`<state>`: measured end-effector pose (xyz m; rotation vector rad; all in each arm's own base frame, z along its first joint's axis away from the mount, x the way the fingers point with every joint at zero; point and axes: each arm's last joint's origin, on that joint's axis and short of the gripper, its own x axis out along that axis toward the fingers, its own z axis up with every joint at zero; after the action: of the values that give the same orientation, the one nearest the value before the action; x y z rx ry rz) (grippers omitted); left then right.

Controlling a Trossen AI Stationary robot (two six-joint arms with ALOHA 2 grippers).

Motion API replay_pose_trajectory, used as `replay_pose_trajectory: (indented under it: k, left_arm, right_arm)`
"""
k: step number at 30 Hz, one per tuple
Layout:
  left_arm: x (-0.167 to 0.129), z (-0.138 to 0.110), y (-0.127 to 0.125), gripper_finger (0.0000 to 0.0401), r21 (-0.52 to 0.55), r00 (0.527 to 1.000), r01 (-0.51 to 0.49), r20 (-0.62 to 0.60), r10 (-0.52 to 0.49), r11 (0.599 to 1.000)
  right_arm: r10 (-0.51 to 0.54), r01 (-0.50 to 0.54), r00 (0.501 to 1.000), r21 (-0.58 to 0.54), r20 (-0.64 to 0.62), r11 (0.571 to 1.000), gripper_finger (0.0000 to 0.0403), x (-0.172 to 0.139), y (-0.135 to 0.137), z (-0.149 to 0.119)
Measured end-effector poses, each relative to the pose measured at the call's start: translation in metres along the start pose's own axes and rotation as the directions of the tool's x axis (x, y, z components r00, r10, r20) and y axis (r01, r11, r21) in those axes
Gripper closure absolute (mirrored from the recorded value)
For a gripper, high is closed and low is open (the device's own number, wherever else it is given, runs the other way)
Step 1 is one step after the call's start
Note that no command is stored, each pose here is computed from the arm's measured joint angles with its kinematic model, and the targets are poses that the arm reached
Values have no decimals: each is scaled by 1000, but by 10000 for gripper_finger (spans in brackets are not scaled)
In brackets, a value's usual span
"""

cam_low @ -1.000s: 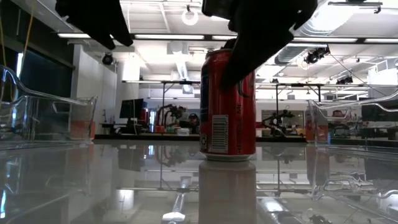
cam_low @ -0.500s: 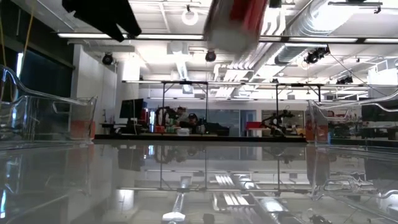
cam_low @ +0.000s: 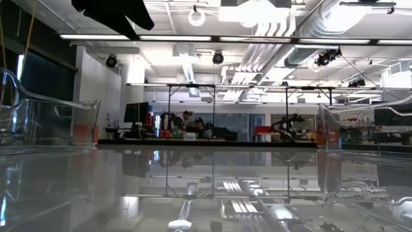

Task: Sort soda cans
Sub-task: Put the red-black soda can into the bottom transparent bin

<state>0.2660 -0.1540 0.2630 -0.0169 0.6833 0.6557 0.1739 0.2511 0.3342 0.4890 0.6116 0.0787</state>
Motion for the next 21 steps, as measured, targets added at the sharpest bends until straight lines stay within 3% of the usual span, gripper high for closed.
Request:
replay_pose_trajectory:
  k: [4,9,13,18,21]
  left_arm:
    - [0,0,0,48,0,1000,0,0,0,1000]
    - [0,0,0,48,9,1000,0,0,0,1000]
    - [0,0,0,48,11,1000,0,-1,0,1000]
    - [0,0,0,48,10,1000,0,-1,0,1000]
    - [0,0,0,48,11,1000,0,-1,0,1000]
  right_arm:
    - [-105,106,994,107,-10,989,116,5,5,-40]
    - [-180,181,983,189,-23,965,116,6,6,-70]
    - [-254,258,966,222,-45,940,116,-1,7,-73]
    - [-383,415,907,220,-174,883,116,-4,6,-73]
    - [-411,459,880,206,-237,864,116,3,8,-75]
